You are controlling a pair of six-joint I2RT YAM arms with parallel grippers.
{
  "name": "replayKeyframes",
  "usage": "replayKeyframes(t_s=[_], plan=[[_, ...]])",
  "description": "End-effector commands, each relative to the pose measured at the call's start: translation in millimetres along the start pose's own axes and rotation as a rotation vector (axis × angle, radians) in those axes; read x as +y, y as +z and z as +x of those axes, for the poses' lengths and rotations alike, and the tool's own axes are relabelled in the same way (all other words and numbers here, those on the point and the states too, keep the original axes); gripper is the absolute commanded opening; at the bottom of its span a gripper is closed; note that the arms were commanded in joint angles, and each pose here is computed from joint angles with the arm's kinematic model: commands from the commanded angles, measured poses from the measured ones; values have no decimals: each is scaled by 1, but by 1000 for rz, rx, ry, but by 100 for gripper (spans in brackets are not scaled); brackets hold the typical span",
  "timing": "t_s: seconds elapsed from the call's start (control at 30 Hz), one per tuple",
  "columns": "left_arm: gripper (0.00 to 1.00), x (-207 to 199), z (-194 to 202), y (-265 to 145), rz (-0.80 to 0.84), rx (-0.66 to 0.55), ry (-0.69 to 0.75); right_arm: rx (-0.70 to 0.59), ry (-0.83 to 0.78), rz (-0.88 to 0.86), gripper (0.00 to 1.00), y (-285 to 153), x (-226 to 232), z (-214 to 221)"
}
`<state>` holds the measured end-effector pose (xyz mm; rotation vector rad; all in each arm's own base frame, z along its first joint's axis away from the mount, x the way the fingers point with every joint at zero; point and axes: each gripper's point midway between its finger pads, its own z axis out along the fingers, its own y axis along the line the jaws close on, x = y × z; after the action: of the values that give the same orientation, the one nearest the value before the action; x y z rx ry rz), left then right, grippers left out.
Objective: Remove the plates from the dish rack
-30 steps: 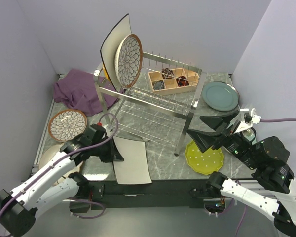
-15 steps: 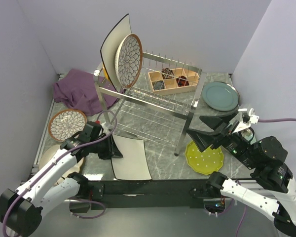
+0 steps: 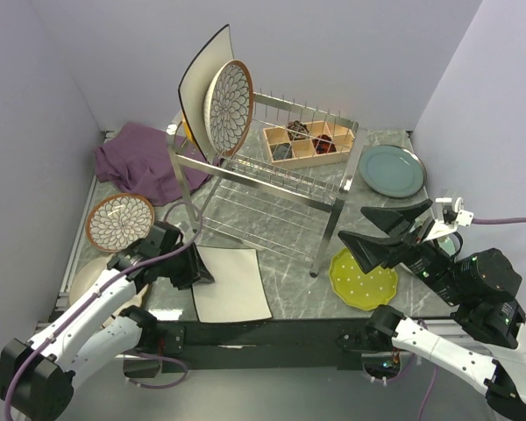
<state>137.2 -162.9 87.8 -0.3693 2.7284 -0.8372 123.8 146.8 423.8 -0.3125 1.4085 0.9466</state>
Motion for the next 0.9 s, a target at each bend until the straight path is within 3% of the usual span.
replayKeyframes(t_s=[0.0,0.47,0.87], plan=[[43,-17,-21,-8,27,-82,-23,-24,-13,-4,100,-1,0,-4],[50,10,-48,-2,-178,-178,-85,-40,-13,-15,100,-8,1,-6],[48,26,-63,1,-274,-233,-132,-42,-13,-9,100,-9,-1,-4]])
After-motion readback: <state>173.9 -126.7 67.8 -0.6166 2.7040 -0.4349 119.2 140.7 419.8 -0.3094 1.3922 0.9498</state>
